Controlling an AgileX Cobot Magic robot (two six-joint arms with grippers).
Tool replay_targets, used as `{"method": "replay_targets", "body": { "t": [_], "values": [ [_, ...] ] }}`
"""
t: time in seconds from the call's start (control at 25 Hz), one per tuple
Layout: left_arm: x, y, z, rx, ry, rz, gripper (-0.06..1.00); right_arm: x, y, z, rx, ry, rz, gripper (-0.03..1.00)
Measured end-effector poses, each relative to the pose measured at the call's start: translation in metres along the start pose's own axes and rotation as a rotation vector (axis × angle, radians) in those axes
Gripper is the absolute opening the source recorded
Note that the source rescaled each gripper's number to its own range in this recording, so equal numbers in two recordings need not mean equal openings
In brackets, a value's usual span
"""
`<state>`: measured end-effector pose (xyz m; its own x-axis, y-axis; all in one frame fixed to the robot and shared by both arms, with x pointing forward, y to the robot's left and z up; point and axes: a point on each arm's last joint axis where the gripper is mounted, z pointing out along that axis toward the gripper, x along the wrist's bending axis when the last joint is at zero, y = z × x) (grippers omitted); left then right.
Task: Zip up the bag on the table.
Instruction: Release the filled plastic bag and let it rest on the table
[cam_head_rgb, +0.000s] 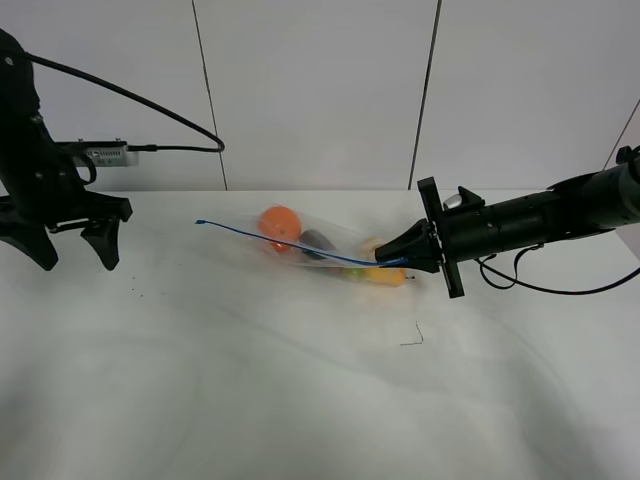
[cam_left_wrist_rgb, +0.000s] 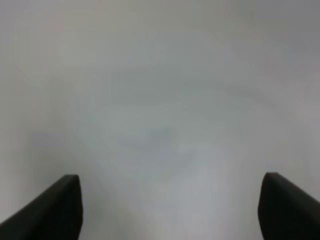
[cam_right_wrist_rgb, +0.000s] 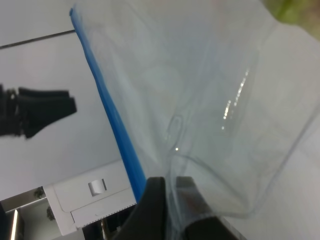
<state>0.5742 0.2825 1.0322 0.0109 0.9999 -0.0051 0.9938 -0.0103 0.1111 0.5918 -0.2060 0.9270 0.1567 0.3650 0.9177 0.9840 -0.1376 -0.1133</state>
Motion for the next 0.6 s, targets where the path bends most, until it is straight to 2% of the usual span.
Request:
{"method": "replay_targets", "body": {
  "t": [0.16,0.36,0.44,0.6],
  "values": [
    [0.002,-0.056,-0.027,-0.038,-0.011,0.007,1.0,0.0,0.0,0.0,0.0,0.0,0.0,0.0],
    [0.006,-0.146,-0.041,-0.1,-0.012,0.029,1.0,0.0,0.0,0.0,0.0,0.0,0.0,0.0],
    [0.007,-0.176,-0.038,-0.151,-0.014,0.029,1.0,0.0,0.0,0.0,0.0,0.0,0.0,0.0],
    [0.009,-0.222,-0.036,-0.321,-0.019,0.03,1.0,0.0,0.0,0.0,0.0,0.0,0.0,0.0]
  ]
}}
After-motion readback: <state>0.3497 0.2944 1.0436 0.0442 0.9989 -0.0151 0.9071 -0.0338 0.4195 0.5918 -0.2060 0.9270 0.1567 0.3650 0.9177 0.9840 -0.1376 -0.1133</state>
